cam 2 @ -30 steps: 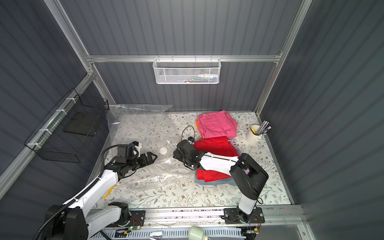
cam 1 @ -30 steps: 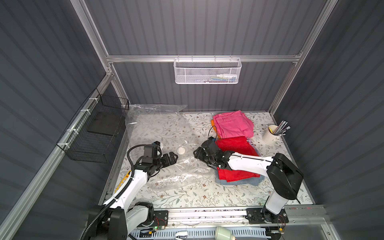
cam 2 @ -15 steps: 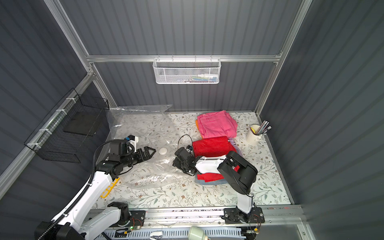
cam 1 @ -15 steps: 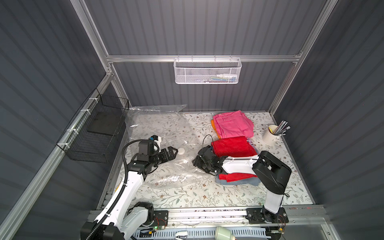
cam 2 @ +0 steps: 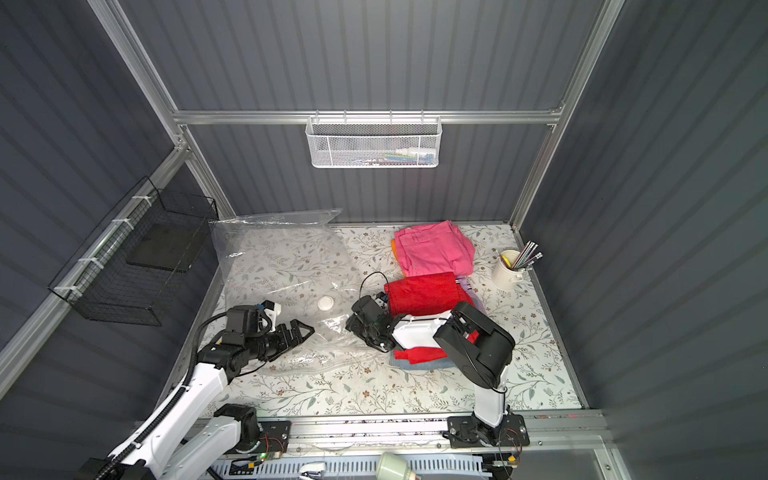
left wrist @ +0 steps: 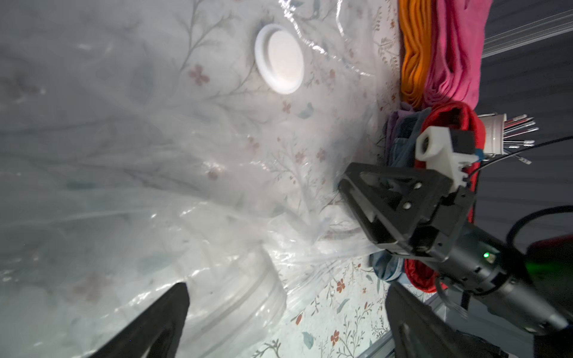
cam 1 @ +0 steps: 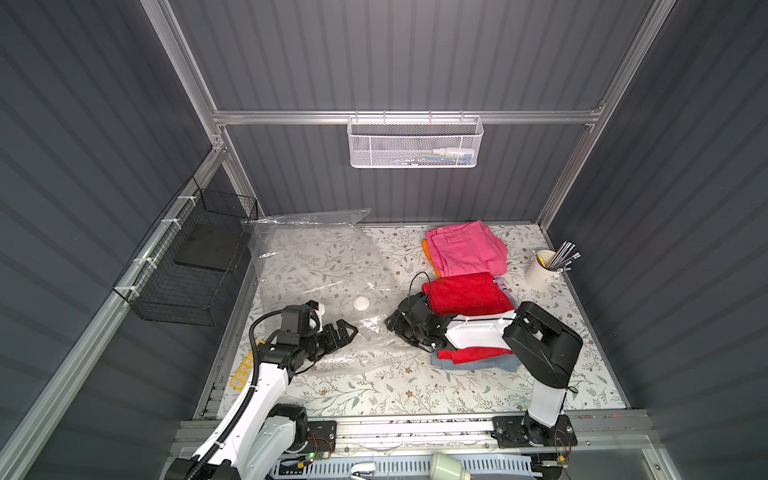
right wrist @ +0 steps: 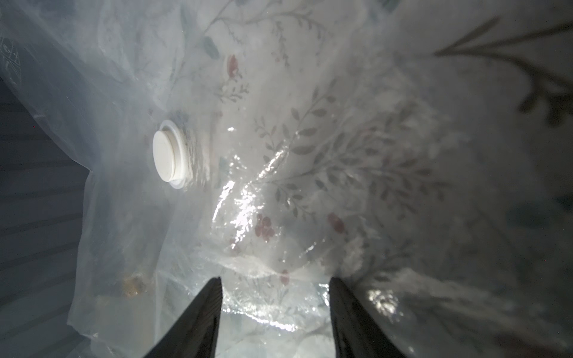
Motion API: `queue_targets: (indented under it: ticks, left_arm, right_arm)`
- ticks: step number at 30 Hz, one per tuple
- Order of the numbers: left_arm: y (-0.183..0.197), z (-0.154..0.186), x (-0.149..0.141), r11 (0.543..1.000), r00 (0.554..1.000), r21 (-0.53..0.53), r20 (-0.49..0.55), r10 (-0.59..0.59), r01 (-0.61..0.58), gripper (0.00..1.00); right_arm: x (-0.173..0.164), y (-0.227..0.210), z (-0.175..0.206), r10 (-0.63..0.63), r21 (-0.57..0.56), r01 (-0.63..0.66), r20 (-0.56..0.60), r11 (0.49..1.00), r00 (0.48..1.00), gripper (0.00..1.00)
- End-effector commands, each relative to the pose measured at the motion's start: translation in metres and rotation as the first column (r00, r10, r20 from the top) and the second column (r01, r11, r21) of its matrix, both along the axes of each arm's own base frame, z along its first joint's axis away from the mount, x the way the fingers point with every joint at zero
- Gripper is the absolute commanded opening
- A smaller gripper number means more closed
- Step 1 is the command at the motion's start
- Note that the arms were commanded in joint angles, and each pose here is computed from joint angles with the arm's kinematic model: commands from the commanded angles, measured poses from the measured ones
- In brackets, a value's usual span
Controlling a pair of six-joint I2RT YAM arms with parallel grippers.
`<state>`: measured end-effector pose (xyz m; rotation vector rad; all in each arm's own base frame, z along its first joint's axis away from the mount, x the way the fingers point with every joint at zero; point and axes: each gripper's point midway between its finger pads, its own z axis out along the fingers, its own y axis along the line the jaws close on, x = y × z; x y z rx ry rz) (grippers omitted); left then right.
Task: Take the trousers out of the vacuum bag
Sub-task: Adjust the vacuum bag at the center of the board.
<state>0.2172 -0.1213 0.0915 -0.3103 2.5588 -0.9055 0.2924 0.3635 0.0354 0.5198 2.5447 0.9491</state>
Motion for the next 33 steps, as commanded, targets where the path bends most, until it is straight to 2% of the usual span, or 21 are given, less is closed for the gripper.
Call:
queue_targets:
  ticks: [1, 7, 13, 18, 23, 24, 26, 29, 33]
  left_arm:
    - [0.002, -0.023, -0.023, 1.0, 0.995, 0.0, -0.104, 0.0, 0.0, 1.0]
    - [0.009, -0.035, -0.028, 0.999, 0.99, 0.037, -0.136, 0.029, -0.024, 1.0]
    - [0.008, -0.025, -0.021, 0.999, 0.996, 0.034, -0.087, 0.027, -0.024, 1.0]
    - [0.001, 0.032, 0.005, 1.0, 0.995, -0.004, 0.097, 0.006, -0.006, 1.0]
    - [-0.001, 0.098, 0.029, 1.0, 0.957, 0.013, 0.288, -0.024, 0.022, 1.0]
    - [0.001, 0.106, 0.032, 0.999, 0.949, 0.026, 0.315, -0.025, 0.018, 1.0]
    - [0.006, 0.121, 0.04, 0.998, 0.929, 0.058, 0.371, -0.012, -0.01, 1.0]
    - [0.019, 0.137, 0.055, 0.991, 0.889, 0.099, 0.456, 0.036, -0.091, 1.0]
    - [0.029, 0.151, 0.074, 0.98, 0.833, 0.099, 0.546, 0.092, -0.173, 1.0]
  right_arm:
    - [-0.003, -0.017, -0.024, -0.032, -0.066, 0.029, -0.042, 0.997, 0.999, 0.57]
    - [0.004, -0.021, -0.01, -0.033, -0.063, 0.033, -0.007, 0.998, 0.999, 0.57]
    - [0.014, -0.022, 0.023, -0.007, -0.061, 0.012, 0.075, 0.998, 0.997, 0.58]
    - [0.024, -0.009, 0.079, 0.095, -0.06, -0.083, 0.223, 0.995, 0.97, 0.65]
    - [0.033, -0.02, 0.147, 0.172, -0.109, -0.139, 0.399, 0.984, 0.901, 0.82]
    - [0.034, -0.027, 0.158, 0.18, -0.125, -0.139, 0.429, 0.982, 0.885, 0.88]
    - [0.038, -0.048, 0.175, 0.179, -0.182, -0.103, 0.477, 0.978, 0.86, 0.98]
    - [0.042, -0.089, 0.189, 0.147, -0.226, -0.028, 0.53, 0.974, 0.835, 0.99]
    - [0.04, -0.148, 0.199, 0.083, -0.266, 0.097, 0.592, 0.959, 0.801, 0.99]
